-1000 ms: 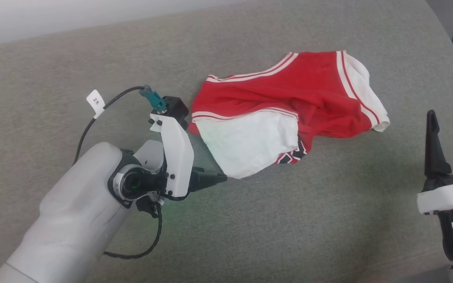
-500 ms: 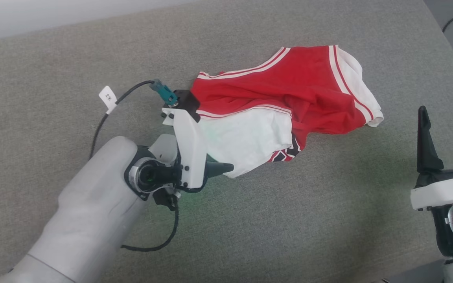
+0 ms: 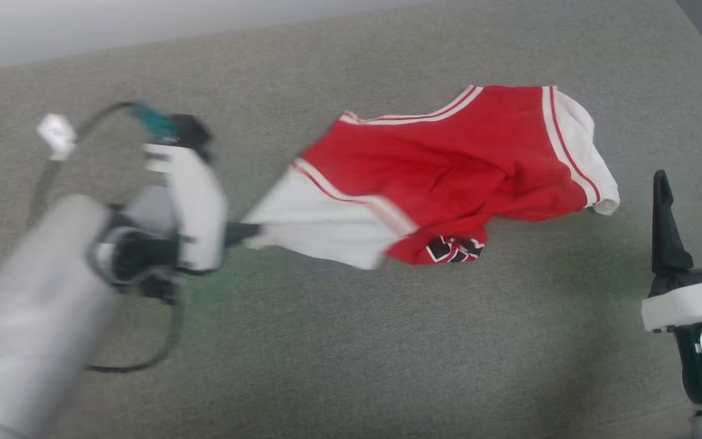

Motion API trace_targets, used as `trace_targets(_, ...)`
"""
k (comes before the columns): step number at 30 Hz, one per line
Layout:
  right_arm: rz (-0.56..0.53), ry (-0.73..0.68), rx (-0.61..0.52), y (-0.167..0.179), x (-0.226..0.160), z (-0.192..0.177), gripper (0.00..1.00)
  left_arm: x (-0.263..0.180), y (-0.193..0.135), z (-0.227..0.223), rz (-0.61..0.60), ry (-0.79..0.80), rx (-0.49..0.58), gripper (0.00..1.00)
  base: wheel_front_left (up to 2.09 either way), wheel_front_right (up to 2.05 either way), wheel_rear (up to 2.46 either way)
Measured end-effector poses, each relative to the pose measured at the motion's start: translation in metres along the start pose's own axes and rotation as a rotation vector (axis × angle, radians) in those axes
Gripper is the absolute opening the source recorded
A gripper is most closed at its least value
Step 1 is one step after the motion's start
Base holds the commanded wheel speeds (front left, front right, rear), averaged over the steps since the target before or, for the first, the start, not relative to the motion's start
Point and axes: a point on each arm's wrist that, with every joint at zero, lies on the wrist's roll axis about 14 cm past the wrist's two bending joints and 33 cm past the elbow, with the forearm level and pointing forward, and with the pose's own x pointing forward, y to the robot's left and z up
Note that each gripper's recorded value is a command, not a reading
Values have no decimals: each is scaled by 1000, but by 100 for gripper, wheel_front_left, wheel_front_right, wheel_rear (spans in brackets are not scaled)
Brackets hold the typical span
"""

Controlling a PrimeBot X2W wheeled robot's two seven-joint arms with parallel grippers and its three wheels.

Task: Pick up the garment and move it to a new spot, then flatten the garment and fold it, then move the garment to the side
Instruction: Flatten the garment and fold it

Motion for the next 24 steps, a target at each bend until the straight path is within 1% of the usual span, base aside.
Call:
trace_targets(5,31,5,14,13,2,-3,100,-55,71,10,249,-55,31,0,0,0,0)
trace_targets(9,44,12,14,17,5,-5,100,-82,107,13,387,-78,37,0,0,0,0)
trace_targets(11,49,17,14,18,5,-6,100,-89,123,10,464,-60,71,0,0,0,0)
trace_targets(14,51,22,5,17,6,-6,100,-90,138,8,516,-50,71,0,0,0,0)
trace_targets(17,41,30,-2,13,5,-7,100,-84,150,-2,560,-8,89,0,0,0,0)
trace_targets(22,26,48,-9,7,2,-11,100,-74,161,-11,572,14,62,0,0,0,0)
trace_targets(23,27,50,-10,7,2,-12,100,-73,161,-11,571,3,64,8,0,0,0)
trace_targets(24,29,50,-10,8,3,-11,100,-72,162,-10,571,-10,62,27,0,0,0)
